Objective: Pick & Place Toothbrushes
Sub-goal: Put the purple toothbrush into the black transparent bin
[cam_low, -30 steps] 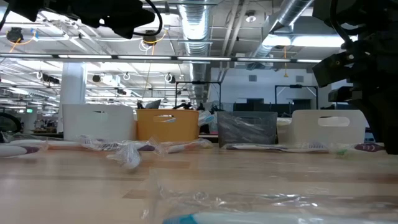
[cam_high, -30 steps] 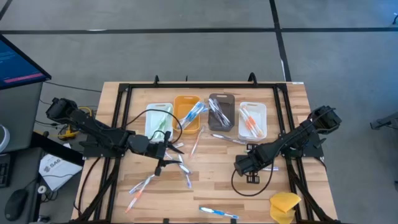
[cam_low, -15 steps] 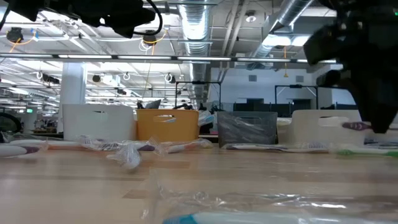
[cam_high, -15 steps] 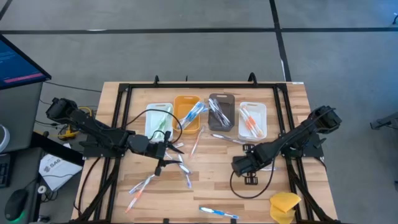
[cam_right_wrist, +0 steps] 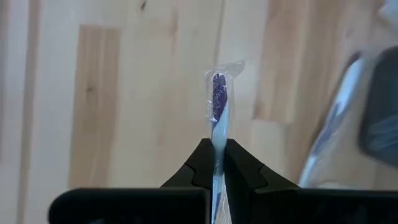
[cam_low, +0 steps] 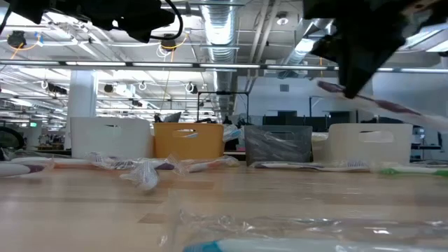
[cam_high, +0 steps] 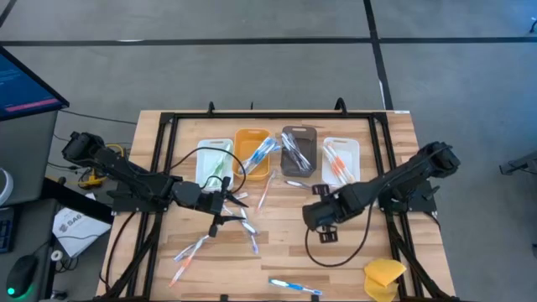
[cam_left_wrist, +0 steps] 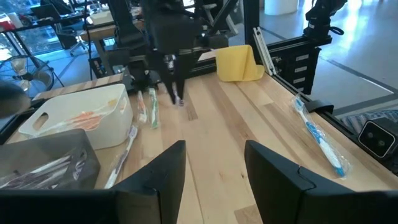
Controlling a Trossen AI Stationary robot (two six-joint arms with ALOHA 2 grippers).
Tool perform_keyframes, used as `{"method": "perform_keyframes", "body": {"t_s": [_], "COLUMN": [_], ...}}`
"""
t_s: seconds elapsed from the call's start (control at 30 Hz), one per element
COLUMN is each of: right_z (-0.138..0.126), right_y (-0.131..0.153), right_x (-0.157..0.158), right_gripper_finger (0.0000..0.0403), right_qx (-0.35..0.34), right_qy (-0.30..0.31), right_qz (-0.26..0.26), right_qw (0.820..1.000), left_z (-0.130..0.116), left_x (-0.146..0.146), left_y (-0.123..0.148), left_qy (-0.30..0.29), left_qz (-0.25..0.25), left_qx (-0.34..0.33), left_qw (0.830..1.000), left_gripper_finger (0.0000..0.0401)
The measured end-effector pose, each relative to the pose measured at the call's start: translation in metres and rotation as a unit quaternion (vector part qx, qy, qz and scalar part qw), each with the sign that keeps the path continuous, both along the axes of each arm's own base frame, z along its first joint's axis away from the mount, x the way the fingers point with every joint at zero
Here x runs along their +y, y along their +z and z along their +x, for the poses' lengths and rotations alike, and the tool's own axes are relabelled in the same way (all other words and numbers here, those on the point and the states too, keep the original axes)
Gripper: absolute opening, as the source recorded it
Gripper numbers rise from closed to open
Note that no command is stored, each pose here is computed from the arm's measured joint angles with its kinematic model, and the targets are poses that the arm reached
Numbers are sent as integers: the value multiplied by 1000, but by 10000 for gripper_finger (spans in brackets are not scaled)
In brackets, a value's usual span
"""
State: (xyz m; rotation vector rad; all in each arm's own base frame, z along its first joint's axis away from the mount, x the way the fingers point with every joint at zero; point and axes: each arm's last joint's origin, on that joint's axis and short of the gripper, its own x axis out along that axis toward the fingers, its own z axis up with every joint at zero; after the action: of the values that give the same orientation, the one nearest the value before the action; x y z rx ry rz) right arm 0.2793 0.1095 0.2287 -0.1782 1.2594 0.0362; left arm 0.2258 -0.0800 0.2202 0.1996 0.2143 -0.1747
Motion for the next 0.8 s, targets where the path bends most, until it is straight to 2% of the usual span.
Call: {"method": "perform_keyframes", "body": {"t_s": [0.57,0.8], "right_z": [33,42], "right_y": [32,52], "right_x": [-75,-112], "right_gripper_finger": [7,7], "right_qx": [-36,-73], "right_qy": [30,-27], "right_qz": [-47,-55], "right_qw": [998,995], "left_z": [0,0], "left_x": [0,0], "left_y": [0,0], "left_qy": [0,0], "left_qz": [0,0], "left_qx": [0,0], "left_qw": [1000,1000], "left_gripper_finger": [158,158]}}
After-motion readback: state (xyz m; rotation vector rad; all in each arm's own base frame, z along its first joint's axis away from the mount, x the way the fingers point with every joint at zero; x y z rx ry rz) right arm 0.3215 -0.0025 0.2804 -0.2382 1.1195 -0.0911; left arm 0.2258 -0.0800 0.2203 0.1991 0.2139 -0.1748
